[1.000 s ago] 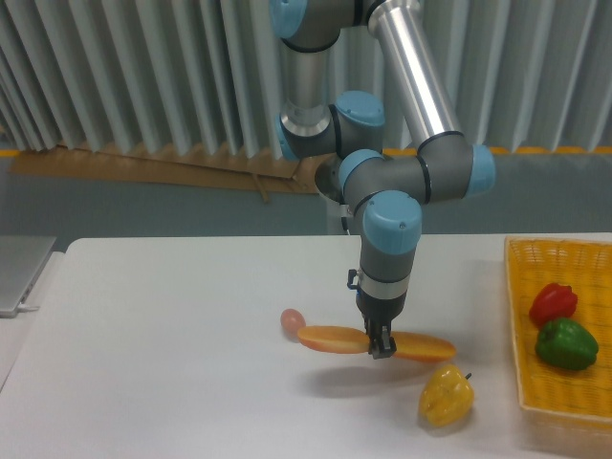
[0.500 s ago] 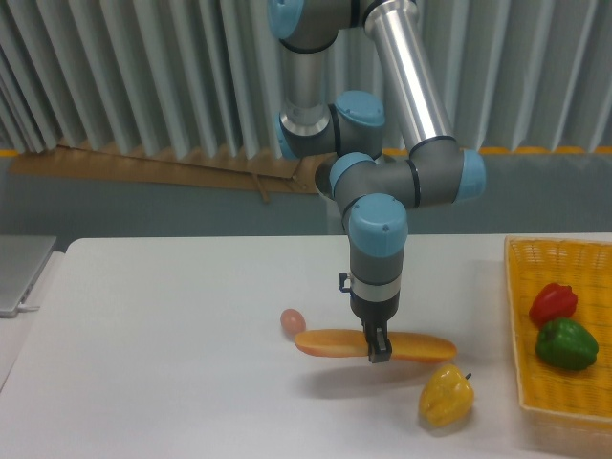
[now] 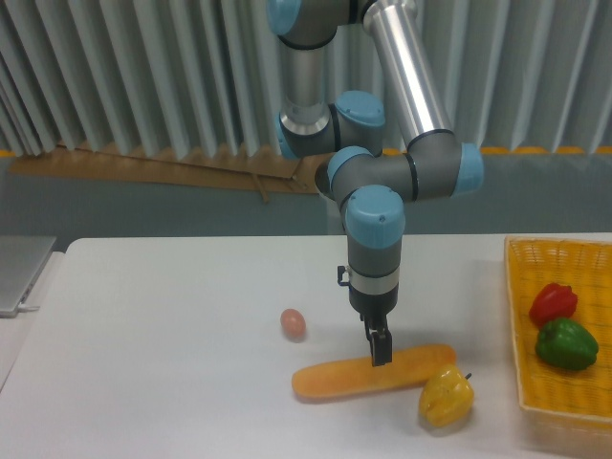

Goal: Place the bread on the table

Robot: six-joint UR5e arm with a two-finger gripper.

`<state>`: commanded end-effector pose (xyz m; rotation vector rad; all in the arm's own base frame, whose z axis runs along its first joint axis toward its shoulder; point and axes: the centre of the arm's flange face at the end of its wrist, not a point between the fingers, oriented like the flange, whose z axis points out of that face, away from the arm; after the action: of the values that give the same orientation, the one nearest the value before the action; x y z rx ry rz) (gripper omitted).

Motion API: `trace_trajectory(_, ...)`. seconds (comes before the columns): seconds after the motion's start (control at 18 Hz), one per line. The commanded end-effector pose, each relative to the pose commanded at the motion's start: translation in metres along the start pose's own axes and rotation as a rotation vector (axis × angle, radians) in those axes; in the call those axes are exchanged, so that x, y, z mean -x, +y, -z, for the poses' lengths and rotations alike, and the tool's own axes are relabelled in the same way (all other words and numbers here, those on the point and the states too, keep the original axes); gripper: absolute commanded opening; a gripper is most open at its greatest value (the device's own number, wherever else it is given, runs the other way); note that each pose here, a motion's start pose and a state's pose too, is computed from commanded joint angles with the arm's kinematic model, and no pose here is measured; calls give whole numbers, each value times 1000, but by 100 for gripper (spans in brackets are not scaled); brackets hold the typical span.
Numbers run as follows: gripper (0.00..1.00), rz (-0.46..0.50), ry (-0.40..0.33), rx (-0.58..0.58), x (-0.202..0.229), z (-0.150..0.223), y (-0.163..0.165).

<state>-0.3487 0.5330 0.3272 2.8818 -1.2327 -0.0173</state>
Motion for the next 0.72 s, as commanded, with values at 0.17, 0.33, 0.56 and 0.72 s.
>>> trace_trajectory(0.17, 100, 0, -34, 0, -11, 28, 8)
trace_trajectory(0.33, 100, 10, -31, 0, -22, 40, 15)
trace_trajectory(0.56, 100, -47, 15, -6, -38, 67, 41)
trace_trajectory(0.72, 100, -184, 57, -30, -56, 89, 82)
